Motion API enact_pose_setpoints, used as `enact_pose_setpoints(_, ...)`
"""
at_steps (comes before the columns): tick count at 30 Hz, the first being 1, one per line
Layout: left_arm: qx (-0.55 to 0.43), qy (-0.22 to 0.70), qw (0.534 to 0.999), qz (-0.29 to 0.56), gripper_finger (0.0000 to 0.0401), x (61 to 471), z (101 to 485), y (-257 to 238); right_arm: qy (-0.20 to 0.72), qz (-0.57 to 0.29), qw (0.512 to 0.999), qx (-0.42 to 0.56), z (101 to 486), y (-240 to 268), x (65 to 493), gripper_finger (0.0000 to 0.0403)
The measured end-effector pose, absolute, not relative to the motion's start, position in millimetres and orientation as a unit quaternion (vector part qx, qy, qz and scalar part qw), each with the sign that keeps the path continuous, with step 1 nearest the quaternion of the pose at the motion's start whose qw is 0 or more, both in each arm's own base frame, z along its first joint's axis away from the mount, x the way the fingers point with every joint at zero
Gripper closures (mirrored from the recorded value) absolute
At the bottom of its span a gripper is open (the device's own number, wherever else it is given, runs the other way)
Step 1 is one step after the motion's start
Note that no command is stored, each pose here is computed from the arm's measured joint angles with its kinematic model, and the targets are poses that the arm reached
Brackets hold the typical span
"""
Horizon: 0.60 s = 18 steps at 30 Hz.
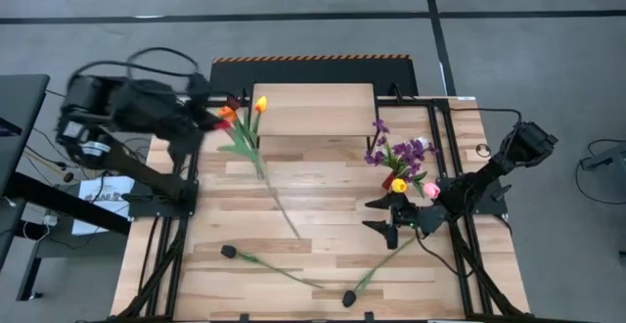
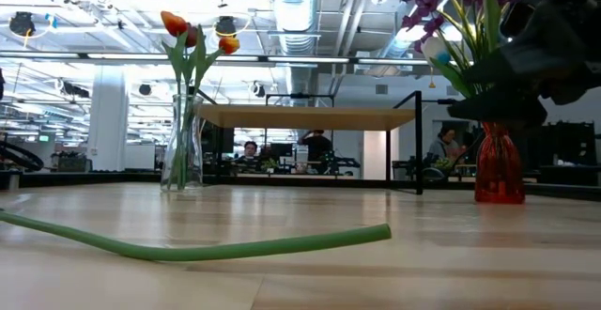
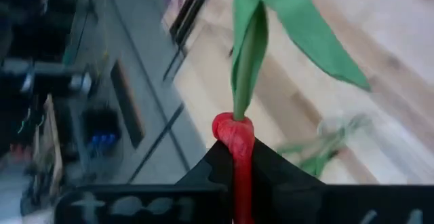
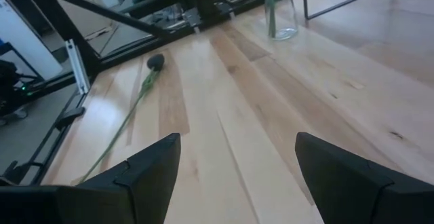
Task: Pick and place flowers into a vace then onto a shelf
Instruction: Put the red flower into the transparent vase
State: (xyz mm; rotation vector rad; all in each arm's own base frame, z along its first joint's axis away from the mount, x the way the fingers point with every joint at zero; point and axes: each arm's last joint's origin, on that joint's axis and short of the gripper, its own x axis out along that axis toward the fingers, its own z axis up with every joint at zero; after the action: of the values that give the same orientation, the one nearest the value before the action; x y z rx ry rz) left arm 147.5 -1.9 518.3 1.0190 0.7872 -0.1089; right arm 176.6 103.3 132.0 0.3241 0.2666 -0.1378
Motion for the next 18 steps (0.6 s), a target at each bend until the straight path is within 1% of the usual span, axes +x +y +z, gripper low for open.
enact_pose_setpoints(4,0.459,0.376,0.805,-0.017,0.0401,122.7,513.9,4.8,0.132,-0.073,0.975,0.160,131.8,101.7,177.4,0.0117)
enact_pose_setpoints(8,0.452,0.389,0.801,0.049,0.0401,101.2,511.5,10.8,0.131,-0.079,0.975,0.160,131.9,99.4,178.7,0.0117)
enact_pose_setpoints(10,0.458,0.403,0.789,0.077,0.0401,95.5,509.2,13.8,0.131,-0.082,0.975,0.158,131.9,98.1,179.4,0.0117)
enact_pose_setpoints(13,0.468,0.409,0.778,0.091,0.0401,88.4,509.8,17.2,0.130,-0.088,0.975,0.158,131.9,95.7,180.7,0.0117)
enact_pose_setpoints(18,0.495,0.441,0.738,0.124,0.0401,82.9,510.7,25.2,0.129,-0.100,0.975,0.152,131.9,90.9,183.2,0.0117)
